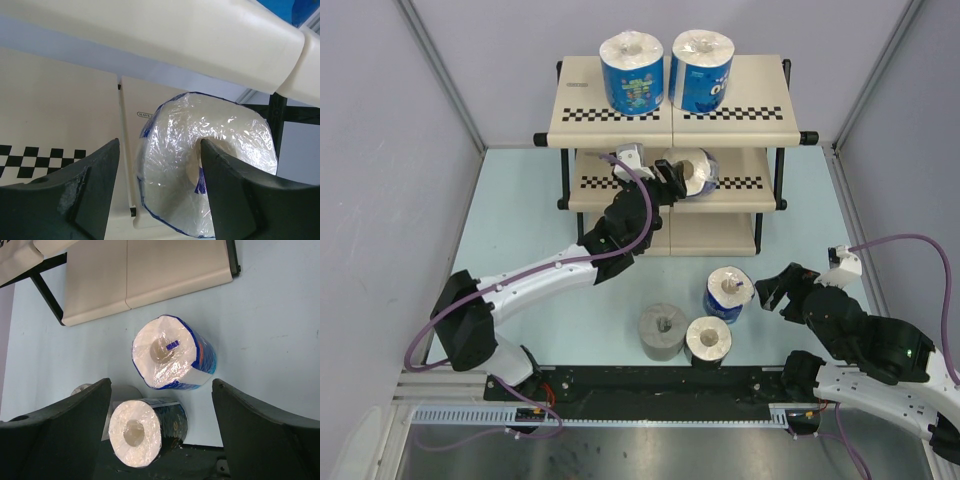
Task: Place and organize the paper towels onto the shelf
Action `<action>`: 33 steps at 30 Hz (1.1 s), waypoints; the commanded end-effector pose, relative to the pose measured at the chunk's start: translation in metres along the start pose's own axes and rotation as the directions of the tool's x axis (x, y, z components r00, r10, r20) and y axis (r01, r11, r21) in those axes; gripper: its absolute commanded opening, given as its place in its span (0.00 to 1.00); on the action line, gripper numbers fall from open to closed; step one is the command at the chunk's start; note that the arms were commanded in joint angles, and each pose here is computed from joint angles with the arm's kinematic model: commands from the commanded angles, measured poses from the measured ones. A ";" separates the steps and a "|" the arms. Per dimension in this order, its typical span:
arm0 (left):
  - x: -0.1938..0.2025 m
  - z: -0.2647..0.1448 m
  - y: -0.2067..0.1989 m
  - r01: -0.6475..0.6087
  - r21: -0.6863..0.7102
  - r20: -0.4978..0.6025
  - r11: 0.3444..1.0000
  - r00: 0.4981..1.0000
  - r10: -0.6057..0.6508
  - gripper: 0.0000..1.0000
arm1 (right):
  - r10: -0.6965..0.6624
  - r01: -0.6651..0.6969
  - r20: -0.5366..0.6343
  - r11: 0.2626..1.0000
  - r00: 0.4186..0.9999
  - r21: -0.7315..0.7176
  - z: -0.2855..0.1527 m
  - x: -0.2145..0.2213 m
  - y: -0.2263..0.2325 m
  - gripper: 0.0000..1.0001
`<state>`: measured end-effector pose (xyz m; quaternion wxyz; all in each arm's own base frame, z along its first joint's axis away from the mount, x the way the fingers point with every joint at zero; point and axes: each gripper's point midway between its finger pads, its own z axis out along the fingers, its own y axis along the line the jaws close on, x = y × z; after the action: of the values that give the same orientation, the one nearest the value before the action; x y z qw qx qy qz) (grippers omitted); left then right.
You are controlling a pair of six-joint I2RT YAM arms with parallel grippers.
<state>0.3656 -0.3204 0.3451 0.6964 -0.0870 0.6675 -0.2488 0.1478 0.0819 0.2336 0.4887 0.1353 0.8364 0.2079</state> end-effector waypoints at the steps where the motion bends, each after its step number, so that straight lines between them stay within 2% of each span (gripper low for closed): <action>1: -0.034 -0.006 -0.001 0.039 -0.002 0.066 0.999 0.997 -0.039 0.70 | 0.028 -0.028 0.018 1.000 0.999 -0.008 -0.003 -0.009 0.004 0.87; 10: -0.048 -0.011 -0.003 0.032 0.019 0.081 0.999 0.996 -0.034 0.72 | 0.030 -0.030 0.018 1.000 0.999 -0.003 -0.004 -0.008 0.002 0.87; 22: -0.036 -0.022 0.010 0.011 0.003 0.026 1.000 1.000 -0.011 0.75 | 0.033 -0.033 0.019 0.999 0.999 0.001 -0.004 -0.008 0.001 0.87; 25: -0.024 -0.034 0.013 0.000 0.027 -0.046 1.000 0.999 0.001 0.82 | 0.032 -0.032 0.019 0.999 0.999 0.002 -0.004 -0.008 0.000 0.87; 28: 0.008 -0.052 0.007 -0.008 0.124 -0.173 0.992 0.985 0.030 0.94 | 0.032 -0.032 0.025 0.999 0.999 0.007 -0.003 -0.009 0.000 0.87; 30: 0.041 -0.071 -0.001 -0.021 0.214 -0.272 0.977 0.959 0.080 1.00 | 0.027 -0.027 0.027 1.000 0.999 0.010 -0.003 -0.009 0.000 0.87; 33: 0.097 -0.097 -0.012 -0.044 0.324 -0.409 0.945 0.894 0.182 1.00 | 0.027 -0.028 0.037 1.000 0.999 0.011 -0.003 -0.011 0.000 0.87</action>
<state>0.3122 -0.3127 0.3122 0.6374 0.0047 0.7179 -0.2800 0.1473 0.0806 0.2323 0.4880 0.1343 0.8379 0.2043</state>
